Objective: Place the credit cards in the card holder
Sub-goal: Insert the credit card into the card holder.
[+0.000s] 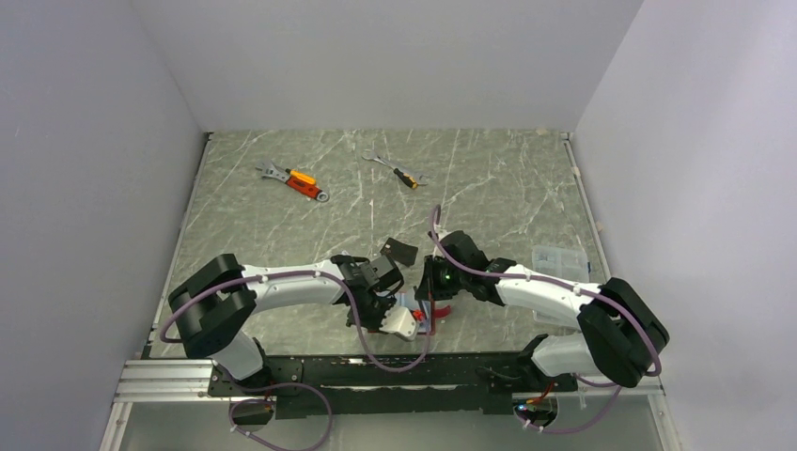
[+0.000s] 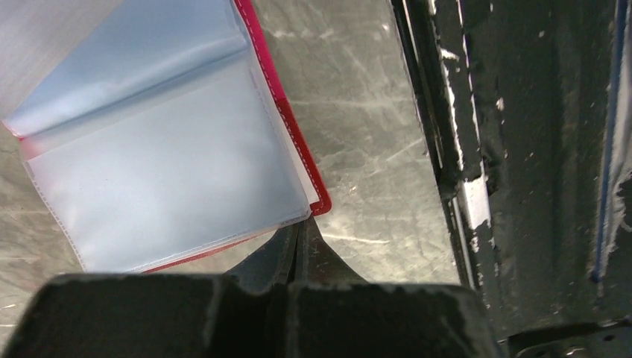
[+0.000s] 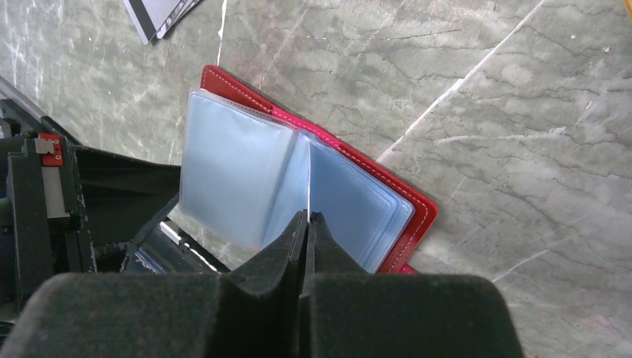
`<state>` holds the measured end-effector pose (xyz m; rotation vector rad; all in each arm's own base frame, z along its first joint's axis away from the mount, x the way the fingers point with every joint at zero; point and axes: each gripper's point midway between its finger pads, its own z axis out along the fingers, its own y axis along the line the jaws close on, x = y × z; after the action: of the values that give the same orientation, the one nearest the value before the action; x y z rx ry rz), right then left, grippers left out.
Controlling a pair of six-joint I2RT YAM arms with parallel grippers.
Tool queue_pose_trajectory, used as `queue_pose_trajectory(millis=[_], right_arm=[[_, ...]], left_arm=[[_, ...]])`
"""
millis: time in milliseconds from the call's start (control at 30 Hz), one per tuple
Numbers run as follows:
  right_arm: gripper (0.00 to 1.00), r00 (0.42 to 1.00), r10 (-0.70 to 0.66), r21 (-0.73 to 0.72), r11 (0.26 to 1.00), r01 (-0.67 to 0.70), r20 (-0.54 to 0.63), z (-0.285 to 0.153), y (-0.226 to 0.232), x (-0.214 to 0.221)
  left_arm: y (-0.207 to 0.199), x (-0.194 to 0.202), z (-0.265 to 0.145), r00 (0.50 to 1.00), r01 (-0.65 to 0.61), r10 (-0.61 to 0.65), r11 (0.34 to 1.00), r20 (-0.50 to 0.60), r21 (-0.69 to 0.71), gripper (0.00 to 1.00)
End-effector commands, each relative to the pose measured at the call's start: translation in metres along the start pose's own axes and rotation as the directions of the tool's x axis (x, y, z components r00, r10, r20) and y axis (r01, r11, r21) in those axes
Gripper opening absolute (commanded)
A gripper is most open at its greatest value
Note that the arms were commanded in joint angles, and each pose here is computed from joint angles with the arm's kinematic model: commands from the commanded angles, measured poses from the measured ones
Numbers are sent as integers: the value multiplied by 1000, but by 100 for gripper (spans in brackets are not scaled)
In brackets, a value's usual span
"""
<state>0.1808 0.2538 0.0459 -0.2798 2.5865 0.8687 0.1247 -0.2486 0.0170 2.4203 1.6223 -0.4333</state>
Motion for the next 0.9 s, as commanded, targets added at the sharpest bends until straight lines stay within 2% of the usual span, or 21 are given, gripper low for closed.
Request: queue_pose_trajectory(millis=[0, 133, 233, 400, 467, 600, 667, 700, 767, 833, 867], right_arm=[[0, 998, 11, -28, 1000, -9, 65, -4, 11, -17], [0, 997, 34, -43, 999, -31, 68, -2, 13, -18], [0, 996, 46, -51, 998, -42, 74, 0, 16, -20], [0, 995, 54, -55, 997, -49, 85, -1, 19, -21], [0, 995, 56, -59, 997, -51, 88, -1, 19, -21], [0, 995, 52, -64, 997, -47, 82, 1, 22, -19], [0, 995, 45, -66, 997, -39, 86, 1, 25, -20], [0, 995, 41, -65, 997, -35, 86, 1, 27, -20], [0, 996, 34, -67, 997, -28, 87, 1, 29, -19], [0, 996, 29, -64, 998, -24, 79, 2, 29, -16], [0, 997, 30, -61, 998, -25, 75, 2, 28, -15]], left_arm=[[-6, -21, 10, 993, 99, -102, 994, 56, 49, 0], [-12, -32, 5, 984, 140, -148, 987, 97, 84, 0], [-18, -40, -2, 978, 120, -137, 986, 156, 114, 0], [-6, -30, -19, 981, 109, -112, 994, 161, 26, 0], [4, -28, -29, 980, 121, -111, 991, 163, -52, 4], [20, -26, -46, 980, 147, -124, 977, 153, -155, 17], [29, -25, -56, 982, 150, -121, 967, 147, -208, 25], [32, -25, -61, 983, 145, -113, 961, 143, -234, 32], [41, -23, -73, 984, 145, -106, 944, 141, -295, 61], [50, -21, -87, 986, 144, -101, 925, 135, -353, 67], [57, -19, -96, 987, 146, -104, 909, 125, -391, 95]])
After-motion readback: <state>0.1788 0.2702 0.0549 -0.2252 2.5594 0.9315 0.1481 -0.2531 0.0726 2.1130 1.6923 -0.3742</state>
